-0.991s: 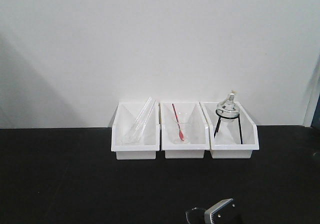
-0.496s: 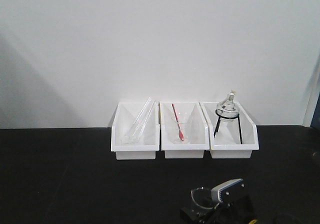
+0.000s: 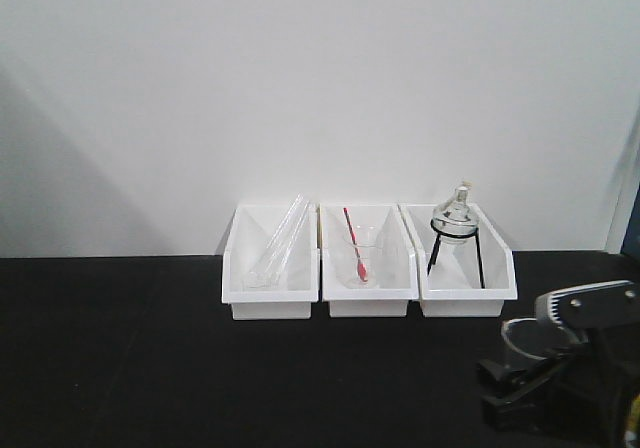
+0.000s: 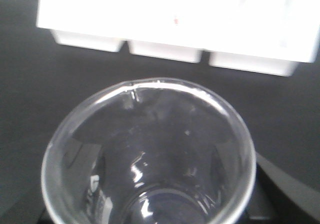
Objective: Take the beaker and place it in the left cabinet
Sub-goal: 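Lift the beaker with the right gripper and draw it toward the robot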
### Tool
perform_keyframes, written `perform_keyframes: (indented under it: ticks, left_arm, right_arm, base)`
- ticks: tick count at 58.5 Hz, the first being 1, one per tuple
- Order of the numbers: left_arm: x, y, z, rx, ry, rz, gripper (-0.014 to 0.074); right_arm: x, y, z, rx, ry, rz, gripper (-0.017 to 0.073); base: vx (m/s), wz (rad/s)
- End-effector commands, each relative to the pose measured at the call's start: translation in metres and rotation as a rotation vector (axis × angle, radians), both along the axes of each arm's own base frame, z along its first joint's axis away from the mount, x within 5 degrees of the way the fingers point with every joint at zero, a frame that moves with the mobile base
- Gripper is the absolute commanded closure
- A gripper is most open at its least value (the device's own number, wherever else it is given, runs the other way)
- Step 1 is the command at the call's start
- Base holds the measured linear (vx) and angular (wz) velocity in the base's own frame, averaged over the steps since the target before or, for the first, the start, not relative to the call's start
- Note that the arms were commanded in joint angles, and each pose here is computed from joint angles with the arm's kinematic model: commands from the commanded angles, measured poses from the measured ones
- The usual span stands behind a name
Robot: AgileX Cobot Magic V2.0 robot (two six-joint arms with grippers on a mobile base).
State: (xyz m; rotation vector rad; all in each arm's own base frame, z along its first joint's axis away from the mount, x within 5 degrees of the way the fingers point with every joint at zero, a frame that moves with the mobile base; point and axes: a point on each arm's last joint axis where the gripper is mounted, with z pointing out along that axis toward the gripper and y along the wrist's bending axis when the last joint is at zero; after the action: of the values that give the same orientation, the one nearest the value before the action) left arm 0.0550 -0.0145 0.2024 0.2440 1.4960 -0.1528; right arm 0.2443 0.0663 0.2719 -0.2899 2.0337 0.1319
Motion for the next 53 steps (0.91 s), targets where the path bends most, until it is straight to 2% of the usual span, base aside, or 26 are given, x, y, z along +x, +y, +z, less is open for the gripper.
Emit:
perform_keyframes:
  ticks: [1,21,31,53]
  left_arm:
    - [-0.001,0.0,0.003,-0.034,-0.081,-0.002,0.0592]
    - [-0.001,0.0,0.003,-0.034,-0.081,-0.002,0.0592]
    - [-0.001,0.0,0.003,-0.034,-0.081,-0.002,0.0592]
    - [-0.001,0.0,0.003,-0.034,-0.081,-0.002,0.0592]
  right_arm:
    - [-0.018,-0.009,0.032,0.013,-0.08,-0.036,0.0565]
    - [-0.076,-0.036,0.069,-0.001,-0.142,-0.148,0.0565]
    - [-0.101,-0.043,0.058,-0.033,-0.206,-0.128,0.0565]
    - [-0.137,-0.053,0.032,-0.018,-0.258,-0.128,0.0565]
  base:
    - [0.0,0.0]
    - [0.0,0.0]
    - [0.0,0.0]
    - [0.0,0.0]
